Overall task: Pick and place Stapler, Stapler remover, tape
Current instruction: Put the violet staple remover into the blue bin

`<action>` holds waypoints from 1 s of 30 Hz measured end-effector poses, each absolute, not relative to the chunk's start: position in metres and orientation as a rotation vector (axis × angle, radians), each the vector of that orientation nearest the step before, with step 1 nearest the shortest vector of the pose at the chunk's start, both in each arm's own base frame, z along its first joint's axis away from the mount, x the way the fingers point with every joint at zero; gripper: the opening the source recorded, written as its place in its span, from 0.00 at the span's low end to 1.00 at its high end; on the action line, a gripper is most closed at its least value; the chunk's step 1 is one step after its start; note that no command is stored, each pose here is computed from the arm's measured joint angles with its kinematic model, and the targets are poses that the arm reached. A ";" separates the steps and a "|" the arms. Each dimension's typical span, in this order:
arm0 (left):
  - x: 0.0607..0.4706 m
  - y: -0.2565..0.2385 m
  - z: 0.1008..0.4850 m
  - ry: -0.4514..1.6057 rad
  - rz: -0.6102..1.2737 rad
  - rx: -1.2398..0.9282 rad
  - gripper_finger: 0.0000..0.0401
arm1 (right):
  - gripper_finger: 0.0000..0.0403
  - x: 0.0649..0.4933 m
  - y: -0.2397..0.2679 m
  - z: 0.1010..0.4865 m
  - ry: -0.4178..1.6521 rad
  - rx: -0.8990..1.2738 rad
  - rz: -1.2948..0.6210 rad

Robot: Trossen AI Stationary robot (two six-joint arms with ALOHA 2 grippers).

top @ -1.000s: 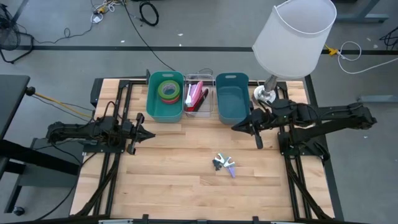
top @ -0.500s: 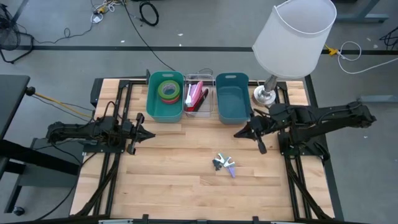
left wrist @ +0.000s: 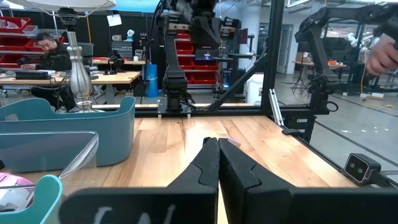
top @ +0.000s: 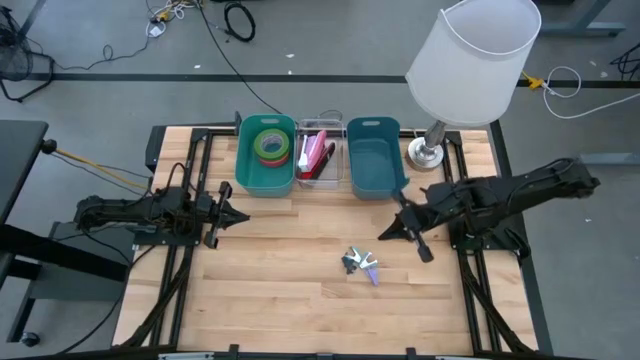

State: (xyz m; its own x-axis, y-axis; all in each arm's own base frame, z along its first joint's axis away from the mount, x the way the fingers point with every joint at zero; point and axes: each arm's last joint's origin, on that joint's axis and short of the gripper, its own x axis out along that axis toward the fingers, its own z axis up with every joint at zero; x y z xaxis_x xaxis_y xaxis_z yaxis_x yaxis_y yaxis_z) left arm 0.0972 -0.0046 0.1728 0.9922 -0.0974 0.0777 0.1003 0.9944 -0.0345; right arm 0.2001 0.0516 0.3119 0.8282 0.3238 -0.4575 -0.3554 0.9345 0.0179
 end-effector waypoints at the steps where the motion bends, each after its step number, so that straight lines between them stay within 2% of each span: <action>1: 0.097 -0.005 0.173 -0.076 -0.099 -0.038 0.01 | 0.00 0.202 0.054 0.310 0.484 -0.072 0.370; 17: 0.097 -0.005 0.173 -0.076 -0.100 -0.038 0.01 | 0.00 0.228 0.086 0.271 0.677 -0.111 0.464; 30: 0.097 -0.005 0.173 -0.076 -0.099 -0.038 0.01 | 0.00 0.231 0.107 0.247 0.804 -0.155 0.526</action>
